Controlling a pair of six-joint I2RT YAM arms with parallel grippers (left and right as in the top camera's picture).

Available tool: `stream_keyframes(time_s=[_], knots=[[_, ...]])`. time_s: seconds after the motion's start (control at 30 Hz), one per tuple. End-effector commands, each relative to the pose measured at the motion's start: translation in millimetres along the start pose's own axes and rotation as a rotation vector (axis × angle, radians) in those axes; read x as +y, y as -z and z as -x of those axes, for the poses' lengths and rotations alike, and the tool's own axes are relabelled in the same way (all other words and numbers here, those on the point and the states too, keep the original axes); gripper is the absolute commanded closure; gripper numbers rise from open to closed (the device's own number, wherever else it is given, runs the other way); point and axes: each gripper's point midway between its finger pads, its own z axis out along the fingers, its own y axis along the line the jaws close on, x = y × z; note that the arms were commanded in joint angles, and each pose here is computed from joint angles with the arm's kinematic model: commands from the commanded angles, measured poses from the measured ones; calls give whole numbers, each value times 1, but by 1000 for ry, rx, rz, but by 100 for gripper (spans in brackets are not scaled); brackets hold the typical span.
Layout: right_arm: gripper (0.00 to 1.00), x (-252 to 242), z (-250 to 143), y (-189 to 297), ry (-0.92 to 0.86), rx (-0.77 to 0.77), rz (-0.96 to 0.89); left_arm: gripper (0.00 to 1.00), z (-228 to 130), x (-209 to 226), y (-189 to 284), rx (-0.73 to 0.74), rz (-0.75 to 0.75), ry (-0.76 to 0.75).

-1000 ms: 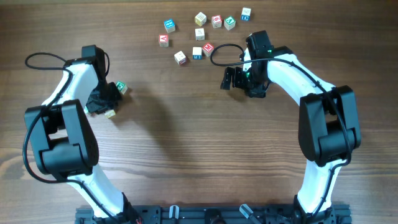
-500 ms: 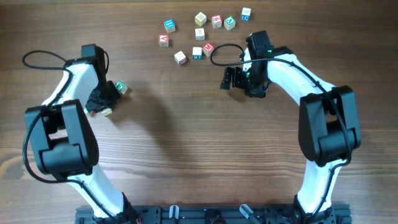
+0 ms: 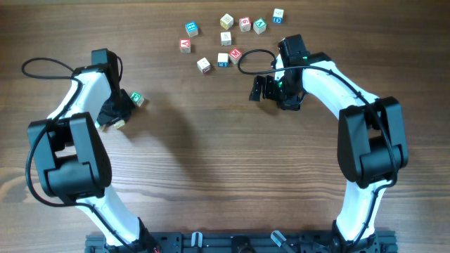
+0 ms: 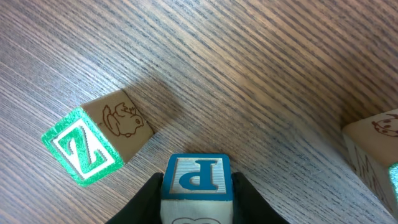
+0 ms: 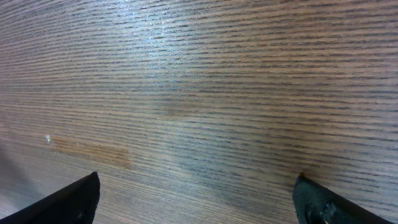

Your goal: Form a circle

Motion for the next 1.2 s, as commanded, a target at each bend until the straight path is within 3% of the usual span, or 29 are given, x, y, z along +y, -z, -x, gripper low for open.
stream_keyframes(time_s=[0.0, 0.5, 1.17], knots=[[0, -9, -15, -19, -14, 53, -16, 71, -2, 2, -5, 5, 22, 15], [0, -8, -13, -19, -12, 47, -13, 75, -7, 6, -5, 27, 37, 9], [0, -8, -11, -19, -9, 39, -14, 62, -7, 10, -5, 24, 58, 7]])
